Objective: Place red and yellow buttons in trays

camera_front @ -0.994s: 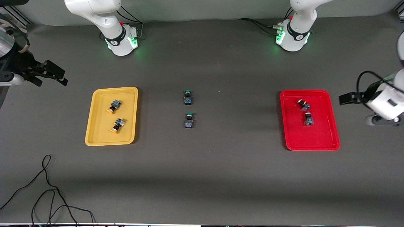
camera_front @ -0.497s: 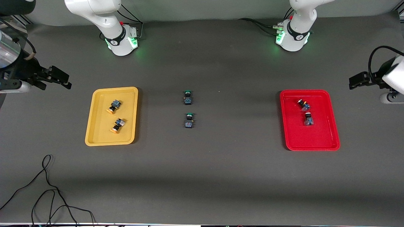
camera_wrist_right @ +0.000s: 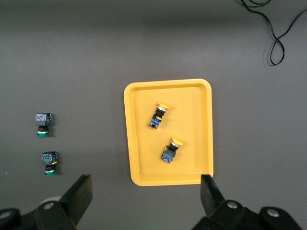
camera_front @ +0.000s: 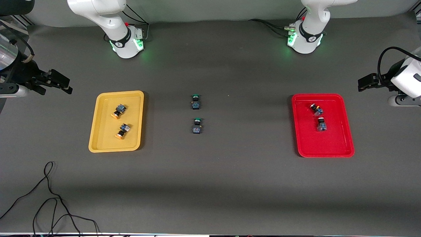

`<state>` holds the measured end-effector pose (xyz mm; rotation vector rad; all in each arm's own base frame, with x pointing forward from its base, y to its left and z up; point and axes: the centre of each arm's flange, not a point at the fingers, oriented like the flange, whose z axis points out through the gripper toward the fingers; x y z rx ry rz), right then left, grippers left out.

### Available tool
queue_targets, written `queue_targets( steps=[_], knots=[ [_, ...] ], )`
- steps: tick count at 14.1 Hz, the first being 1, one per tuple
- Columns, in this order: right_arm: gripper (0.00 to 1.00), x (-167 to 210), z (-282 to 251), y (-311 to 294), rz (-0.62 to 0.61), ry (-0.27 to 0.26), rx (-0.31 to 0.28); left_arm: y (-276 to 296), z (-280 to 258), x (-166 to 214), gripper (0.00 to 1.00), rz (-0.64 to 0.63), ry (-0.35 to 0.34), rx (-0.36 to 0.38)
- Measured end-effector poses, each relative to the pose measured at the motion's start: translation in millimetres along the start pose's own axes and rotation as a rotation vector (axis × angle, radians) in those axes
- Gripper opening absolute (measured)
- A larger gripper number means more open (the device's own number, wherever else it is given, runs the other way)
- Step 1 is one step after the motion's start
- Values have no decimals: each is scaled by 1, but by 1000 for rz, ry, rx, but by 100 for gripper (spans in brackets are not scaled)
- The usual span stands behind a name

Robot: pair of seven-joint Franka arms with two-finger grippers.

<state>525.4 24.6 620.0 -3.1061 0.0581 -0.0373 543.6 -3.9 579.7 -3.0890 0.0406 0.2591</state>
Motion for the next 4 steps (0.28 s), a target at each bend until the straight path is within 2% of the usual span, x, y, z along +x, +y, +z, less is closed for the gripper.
queue_targets(
  steps=[4],
  knots=[
    [100,2,4,0,0,-7,-1,-6,3,2,100,-10,-2,-1]
  ],
)
